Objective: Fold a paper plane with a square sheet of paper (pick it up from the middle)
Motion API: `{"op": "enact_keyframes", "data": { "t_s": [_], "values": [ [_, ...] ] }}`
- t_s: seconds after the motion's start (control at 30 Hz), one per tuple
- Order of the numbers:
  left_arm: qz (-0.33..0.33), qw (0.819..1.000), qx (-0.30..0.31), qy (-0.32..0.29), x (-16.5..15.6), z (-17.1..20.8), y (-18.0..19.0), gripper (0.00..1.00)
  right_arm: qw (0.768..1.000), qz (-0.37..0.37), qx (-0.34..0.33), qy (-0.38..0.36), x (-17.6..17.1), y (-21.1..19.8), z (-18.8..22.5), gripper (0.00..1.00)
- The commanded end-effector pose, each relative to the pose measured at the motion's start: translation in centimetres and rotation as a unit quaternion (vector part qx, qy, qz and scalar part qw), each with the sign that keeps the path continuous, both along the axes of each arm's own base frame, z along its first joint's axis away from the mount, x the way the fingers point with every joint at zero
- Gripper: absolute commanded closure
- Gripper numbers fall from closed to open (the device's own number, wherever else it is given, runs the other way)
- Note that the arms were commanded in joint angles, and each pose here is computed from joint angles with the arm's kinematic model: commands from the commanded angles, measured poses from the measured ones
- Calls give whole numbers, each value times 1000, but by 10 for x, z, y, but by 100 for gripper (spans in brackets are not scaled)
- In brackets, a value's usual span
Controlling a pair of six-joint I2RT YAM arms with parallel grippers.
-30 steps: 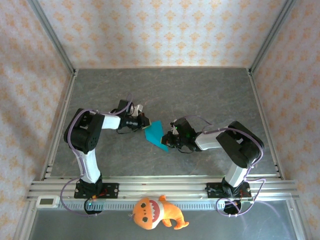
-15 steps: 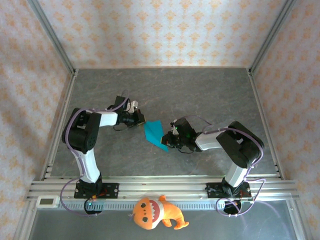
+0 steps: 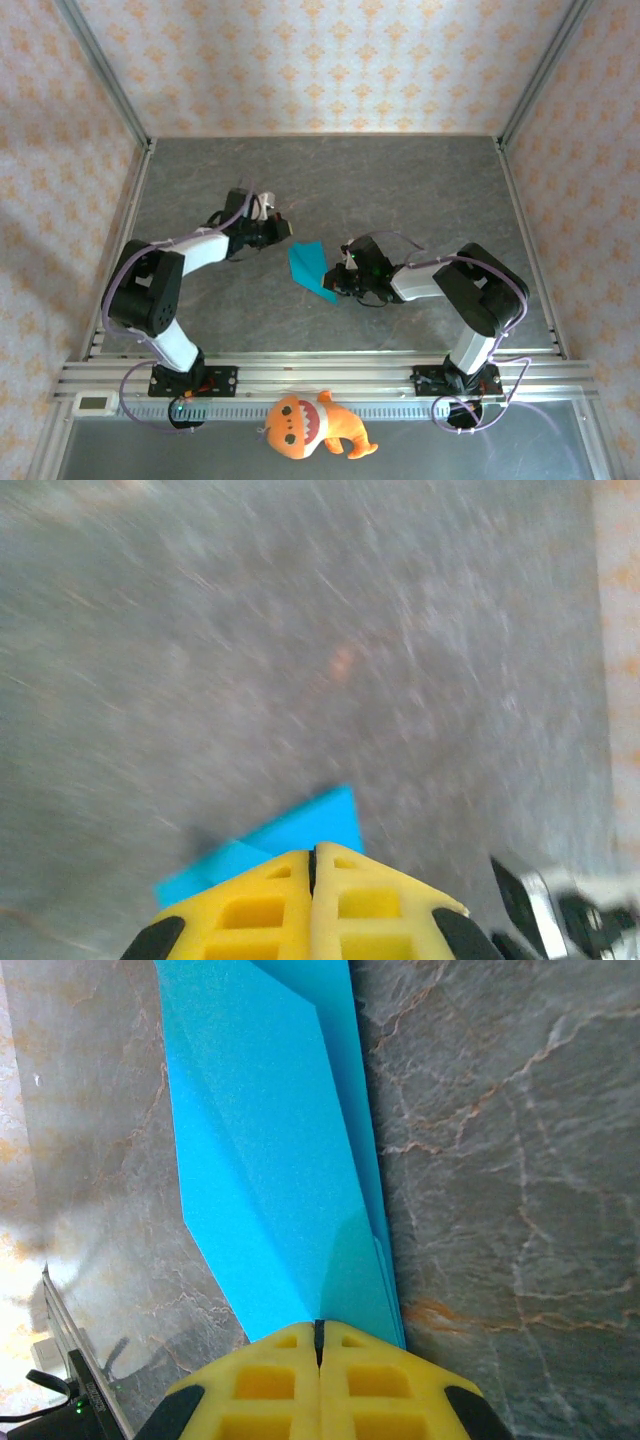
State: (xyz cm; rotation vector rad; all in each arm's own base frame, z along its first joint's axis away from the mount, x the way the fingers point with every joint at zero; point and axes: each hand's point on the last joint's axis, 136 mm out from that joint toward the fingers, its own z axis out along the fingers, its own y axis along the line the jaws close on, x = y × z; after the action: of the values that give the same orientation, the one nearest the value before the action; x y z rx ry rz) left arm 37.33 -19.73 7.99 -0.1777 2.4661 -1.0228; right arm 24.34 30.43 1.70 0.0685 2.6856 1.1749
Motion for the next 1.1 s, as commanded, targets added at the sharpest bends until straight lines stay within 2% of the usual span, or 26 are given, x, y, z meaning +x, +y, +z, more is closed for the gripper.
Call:
{"op": "enact_keyframes", "data": {
  "t_s": [0.0, 0.23, 0.43, 0.57, 0.8, 0.93, 1.07],
  "values": [
    [-27, 999, -29, 8, -20, -6, -31, 99, 986, -12, -132, 102, -47, -55, -63, 100],
    [-49, 998, -21, 38, -38, -40, -58, 99, 988, -13, -122, 94, -43, -51, -56, 100],
    [-37, 997, 10, 60, -44, -65, -50, 99, 991, -12, -104, 83, -37, -43, -46, 100],
    [-39, 996, 30, 75, -52, -82, -44, 99, 996, -9, -72, 58, -24, -28, -24, 100],
    [-39, 994, 49, 85, -56, -93, -38, 99, 999, -20, -29, 20, -6, -13, 18, 86],
    [-41, 994, 54, 86, -56, -93, -36, 99, 998, -49, -24, 19, -7, -21, 27, 80],
    [-43, 994, 51, 85, -56, -91, -37, 99, 996, -77, 14, 33, -16, -26, 35, 72]
  ]
}}
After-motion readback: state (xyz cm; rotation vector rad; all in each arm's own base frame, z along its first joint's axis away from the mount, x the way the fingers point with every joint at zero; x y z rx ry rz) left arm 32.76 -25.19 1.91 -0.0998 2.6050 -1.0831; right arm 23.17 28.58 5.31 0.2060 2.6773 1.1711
